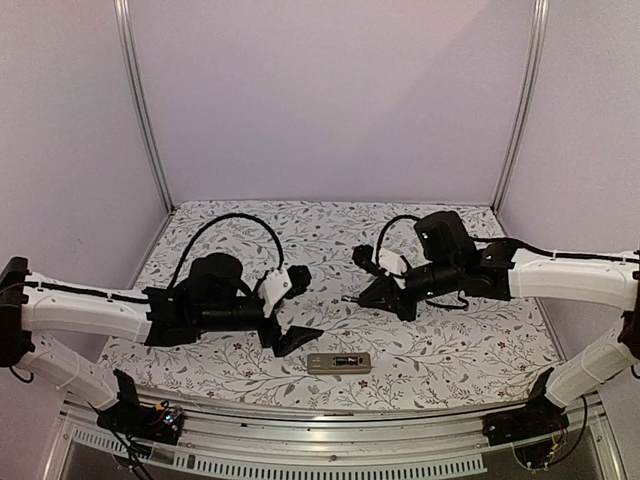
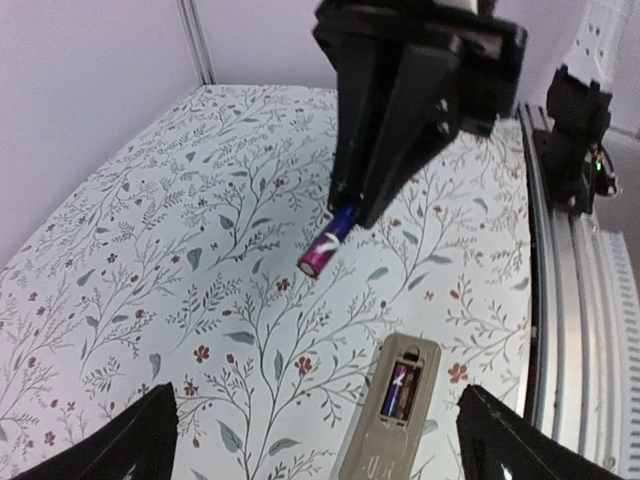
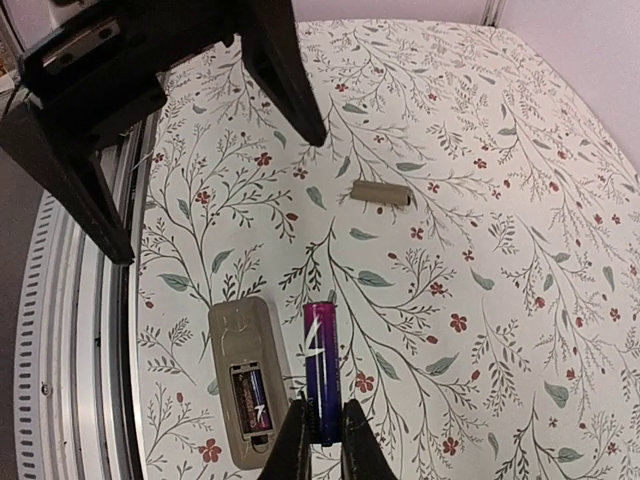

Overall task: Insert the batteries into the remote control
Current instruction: Place the battery in the battery compartment.

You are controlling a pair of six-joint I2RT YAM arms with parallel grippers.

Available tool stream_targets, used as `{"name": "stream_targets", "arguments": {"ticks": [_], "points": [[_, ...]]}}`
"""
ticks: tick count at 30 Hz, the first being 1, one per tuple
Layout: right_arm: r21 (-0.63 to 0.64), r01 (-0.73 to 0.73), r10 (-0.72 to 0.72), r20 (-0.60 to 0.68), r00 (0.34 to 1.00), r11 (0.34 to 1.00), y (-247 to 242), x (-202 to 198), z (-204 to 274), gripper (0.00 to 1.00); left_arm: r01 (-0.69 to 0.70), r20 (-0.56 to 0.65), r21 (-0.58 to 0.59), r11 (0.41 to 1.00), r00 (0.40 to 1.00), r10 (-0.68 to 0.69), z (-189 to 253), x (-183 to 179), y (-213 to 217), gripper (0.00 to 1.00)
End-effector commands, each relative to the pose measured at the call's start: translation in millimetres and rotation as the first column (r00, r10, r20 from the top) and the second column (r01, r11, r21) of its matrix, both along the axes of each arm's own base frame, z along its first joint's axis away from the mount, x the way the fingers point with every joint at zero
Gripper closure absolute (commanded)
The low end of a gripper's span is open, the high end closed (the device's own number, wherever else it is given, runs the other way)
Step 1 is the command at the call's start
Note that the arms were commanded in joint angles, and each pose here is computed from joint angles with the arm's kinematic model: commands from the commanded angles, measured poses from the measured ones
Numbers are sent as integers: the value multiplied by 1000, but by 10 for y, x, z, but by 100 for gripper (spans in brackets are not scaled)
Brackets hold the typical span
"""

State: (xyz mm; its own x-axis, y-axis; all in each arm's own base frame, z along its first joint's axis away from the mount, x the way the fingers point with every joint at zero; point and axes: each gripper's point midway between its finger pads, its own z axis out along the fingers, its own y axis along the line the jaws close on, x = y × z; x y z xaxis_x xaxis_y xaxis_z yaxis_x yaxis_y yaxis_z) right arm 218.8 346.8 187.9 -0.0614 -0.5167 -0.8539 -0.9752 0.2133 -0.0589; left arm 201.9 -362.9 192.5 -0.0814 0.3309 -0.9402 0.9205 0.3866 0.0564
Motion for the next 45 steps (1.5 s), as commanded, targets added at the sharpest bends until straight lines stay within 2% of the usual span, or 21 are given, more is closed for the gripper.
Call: {"name": "stream_targets", "arguments": {"ticks": [1,7,13,17,27,45], "points": [[-230,13,-75,-265,961,973,-143,-111,-665,100,43,120,355,934,989,-91,-939,-208,290,5],[-288,-18,-100,-388,916,957,-155,-232,-955,100,106,9,330,938,993,-115,-1225,-400,292,13],[-311,-91,-66,-459,886,946,-63,-432,-1097,100,78,-1,318,945,997,-82,-1452,-414,337,18],[-378,-94,-105,-473,875,921,-104,-502,-1267,100,86,-11,338,937,996,-87,-1577,-441,329,23],[-419,-121,-99,-465,880,900,41,-494,-1381,100,109,-22,306,946,994,-108,-1609,-501,301,29],[-531,-145,-130,-447,885,835,6,-519,-1461,100,124,-24,298,947,992,-122,-1589,-540,290,33]]}}
